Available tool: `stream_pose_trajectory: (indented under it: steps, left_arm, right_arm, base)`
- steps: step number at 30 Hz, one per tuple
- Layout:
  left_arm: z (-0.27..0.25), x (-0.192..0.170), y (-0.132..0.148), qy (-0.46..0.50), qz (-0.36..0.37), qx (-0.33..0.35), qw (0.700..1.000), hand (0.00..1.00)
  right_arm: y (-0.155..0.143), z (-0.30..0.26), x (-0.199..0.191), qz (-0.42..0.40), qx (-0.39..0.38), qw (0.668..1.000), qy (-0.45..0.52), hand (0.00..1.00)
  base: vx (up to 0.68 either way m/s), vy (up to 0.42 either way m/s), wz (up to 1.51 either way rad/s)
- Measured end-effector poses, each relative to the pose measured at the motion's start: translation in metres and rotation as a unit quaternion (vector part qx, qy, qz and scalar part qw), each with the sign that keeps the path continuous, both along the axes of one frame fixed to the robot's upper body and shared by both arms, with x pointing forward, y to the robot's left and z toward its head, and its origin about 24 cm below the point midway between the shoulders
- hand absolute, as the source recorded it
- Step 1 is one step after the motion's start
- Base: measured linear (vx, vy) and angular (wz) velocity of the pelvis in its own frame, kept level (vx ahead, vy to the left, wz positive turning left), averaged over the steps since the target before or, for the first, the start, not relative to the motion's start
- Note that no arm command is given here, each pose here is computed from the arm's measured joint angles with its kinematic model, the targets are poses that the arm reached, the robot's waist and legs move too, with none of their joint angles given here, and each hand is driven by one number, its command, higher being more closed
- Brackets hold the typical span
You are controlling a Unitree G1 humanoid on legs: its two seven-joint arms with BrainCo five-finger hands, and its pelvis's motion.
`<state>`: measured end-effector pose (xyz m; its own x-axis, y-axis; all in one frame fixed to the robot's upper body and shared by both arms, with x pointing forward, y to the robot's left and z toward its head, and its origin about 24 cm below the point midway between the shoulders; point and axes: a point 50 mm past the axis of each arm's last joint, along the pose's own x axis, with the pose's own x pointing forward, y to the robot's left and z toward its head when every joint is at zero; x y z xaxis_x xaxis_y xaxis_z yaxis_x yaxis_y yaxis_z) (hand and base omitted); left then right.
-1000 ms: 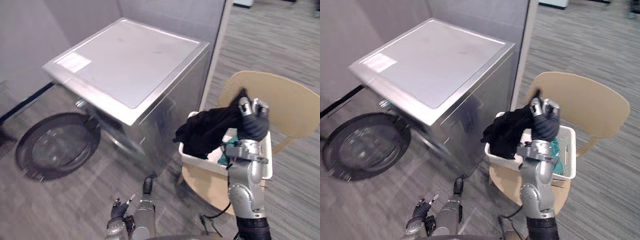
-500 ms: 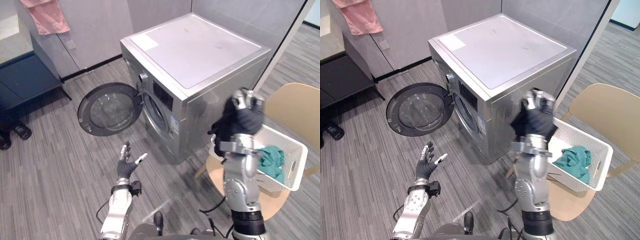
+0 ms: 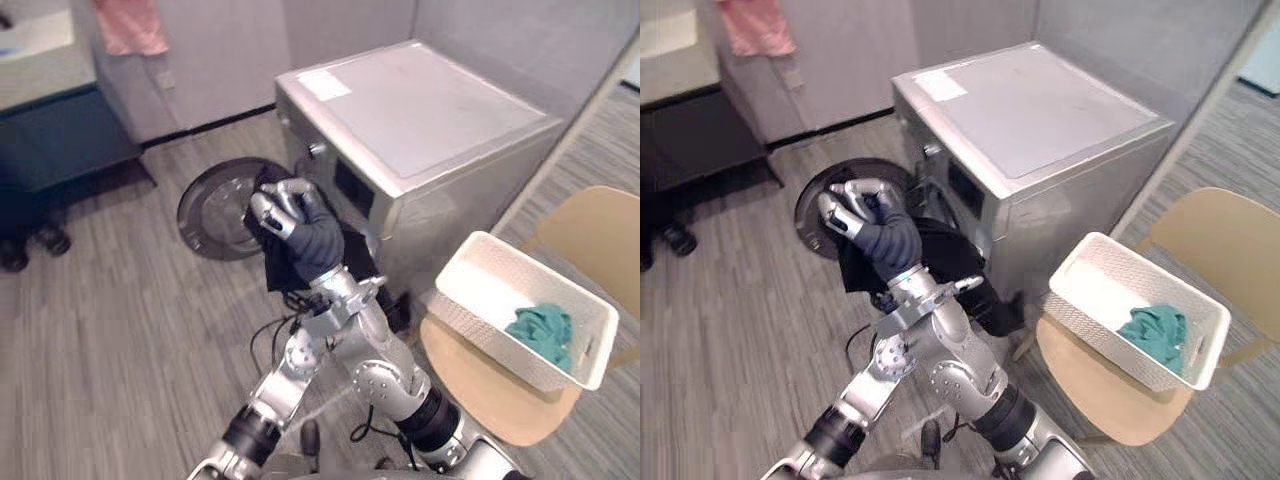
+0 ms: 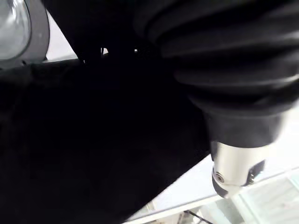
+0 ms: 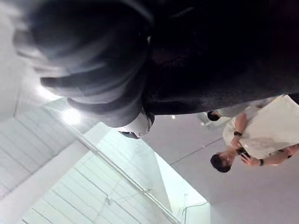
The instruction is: Pick up the laundry basket with both hands and put the clothes into the washing machine.
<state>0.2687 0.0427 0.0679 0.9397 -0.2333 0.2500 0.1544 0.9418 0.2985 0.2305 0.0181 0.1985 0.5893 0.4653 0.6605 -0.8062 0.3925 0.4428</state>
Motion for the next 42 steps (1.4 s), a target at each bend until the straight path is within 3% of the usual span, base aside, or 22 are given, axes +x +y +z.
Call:
stream_pose_trajectory:
  steps: [5, 6, 10, 12, 16, 24, 31, 42]
  left_arm:
    - [-0.013, -0.002, 0.012, 0.020, 0.017, 0.013, 1.000, 1.00]
    - [-0.018, -0.005, 0.020, 0.034, 0.035, 0.004, 0.999, 1.00]
    - [-0.050, -0.036, 0.055, 0.108, 0.099, -0.024, 0.989, 1.00]
    - [-0.056, -0.049, 0.078, 0.124, 0.138, -0.032, 0.982, 1.00]
    - [-0.054, -0.050, 0.098, 0.122, 0.175, -0.051, 0.976, 1.00]
    - [-0.063, -0.063, 0.100, 0.152, 0.175, -0.073, 0.970, 1.00]
    - [-0.062, -0.063, 0.087, 0.160, 0.158, -0.111, 0.968, 1.00]
    - [-0.058, -0.069, 0.091, 0.156, 0.144, -0.101, 0.972, 1.00]
  right_arm:
    - [-0.006, 0.000, 0.004, -0.016, 0.009, 1.000, 0.006, 1.00]
    - [-0.009, -0.003, 0.005, -0.022, 0.008, 1.000, 0.012, 0.00]
    - [-0.030, -0.039, 0.006, -0.062, -0.023, 0.996, 0.057, 0.00]
    - [-0.055, -0.059, 0.007, -0.124, -0.055, 0.988, 0.076, 0.00]
    - [-0.100, -0.075, 0.013, -0.247, -0.122, 0.958, 0.077, 0.00]
    - [-0.153, -0.114, -0.011, -0.390, -0.240, 0.880, 0.128, 0.00]
    - [-0.168, -0.090, -0.017, -0.460, -0.244, 0.849, 0.087, 0.00]
    - [-0.176, -0.121, -0.035, -0.496, -0.304, 0.798, 0.160, 0.00]
  base:
    - [0.10, 0.055, 0.74]
    - [0.13, 0.128, 0.54]
    - [0.13, 0.115, 0.40]
    - [0.22, 0.069, 0.98]
    - [0.21, -0.020, 0.67]
    - [0.45, -0.140, 0.45]
    - [0.45, -0.083, -0.50]
    - [0.19, 0.242, -0.99]
